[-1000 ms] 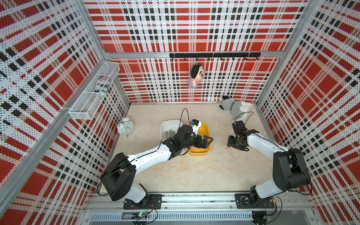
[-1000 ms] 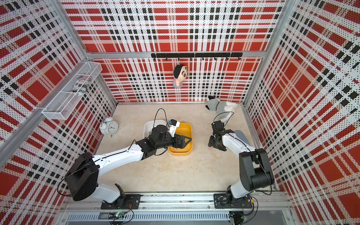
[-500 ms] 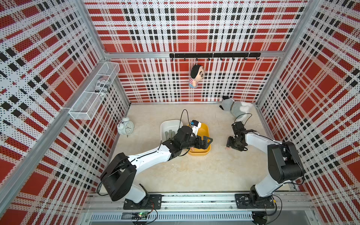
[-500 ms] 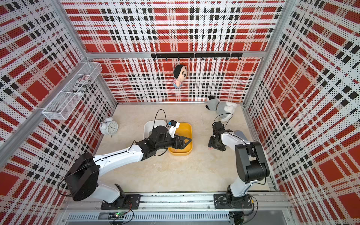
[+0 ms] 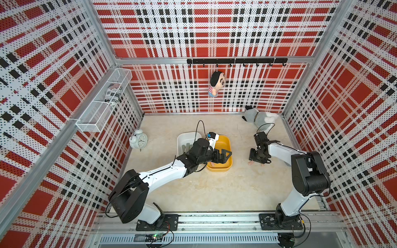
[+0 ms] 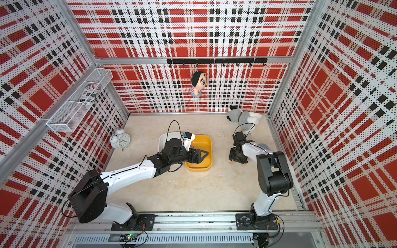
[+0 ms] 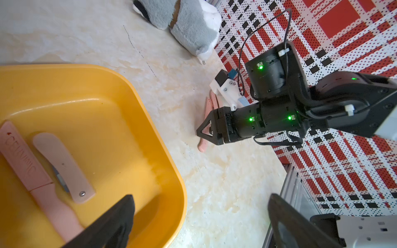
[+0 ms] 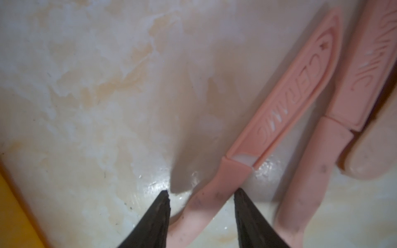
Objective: Place the fruit knives into the storage box by color
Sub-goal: Pick up the fruit knife from the center of the board.
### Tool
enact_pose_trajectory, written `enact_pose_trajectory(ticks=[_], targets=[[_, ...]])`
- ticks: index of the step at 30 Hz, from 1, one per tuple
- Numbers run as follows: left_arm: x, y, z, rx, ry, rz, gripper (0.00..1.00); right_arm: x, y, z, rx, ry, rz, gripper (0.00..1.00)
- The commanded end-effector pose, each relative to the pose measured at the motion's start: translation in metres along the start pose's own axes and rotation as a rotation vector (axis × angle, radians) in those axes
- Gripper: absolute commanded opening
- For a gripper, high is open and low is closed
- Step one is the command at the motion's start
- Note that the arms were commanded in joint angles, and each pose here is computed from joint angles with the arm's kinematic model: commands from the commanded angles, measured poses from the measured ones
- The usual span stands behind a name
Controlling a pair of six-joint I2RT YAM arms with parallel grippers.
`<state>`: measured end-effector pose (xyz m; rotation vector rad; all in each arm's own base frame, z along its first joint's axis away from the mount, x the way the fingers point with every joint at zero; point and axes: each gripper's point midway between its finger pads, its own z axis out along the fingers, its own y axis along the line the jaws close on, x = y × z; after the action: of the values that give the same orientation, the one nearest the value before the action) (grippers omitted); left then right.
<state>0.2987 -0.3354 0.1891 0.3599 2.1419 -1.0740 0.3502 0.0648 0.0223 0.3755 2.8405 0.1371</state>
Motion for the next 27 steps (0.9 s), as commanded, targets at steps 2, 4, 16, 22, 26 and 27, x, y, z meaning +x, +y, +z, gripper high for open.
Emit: enact_pose_trajectory(ticks=[2,4,16,22,26,27], targets=[[-0.005,0.003,-0.009,-0.002,-0.023,0.007,0.98,0.009,0.000,0.008,0.006,0.051,-0.039,0.41],[-0.006,0.004,-0.009,-0.004,-0.025,0.006,0.98,0.012,0.001,0.009,0.010,0.062,-0.054,0.38],[-0.007,0.007,-0.009,-0.010,-0.027,0.004,0.98,0.035,0.023,0.012,0.031,0.128,-0.197,0.32],[-0.006,0.007,-0.009,-0.011,-0.027,0.003,0.98,0.045,0.026,0.011,0.062,0.158,-0.266,0.29],[-0.007,0.007,-0.008,-0.010,-0.026,0.003,0.98,0.044,0.021,0.009,0.093,0.150,-0.274,0.29],[-0.006,0.008,-0.008,-0.011,-0.024,0.003,0.98,0.043,0.020,0.009,0.098,0.149,-0.272,0.30]])
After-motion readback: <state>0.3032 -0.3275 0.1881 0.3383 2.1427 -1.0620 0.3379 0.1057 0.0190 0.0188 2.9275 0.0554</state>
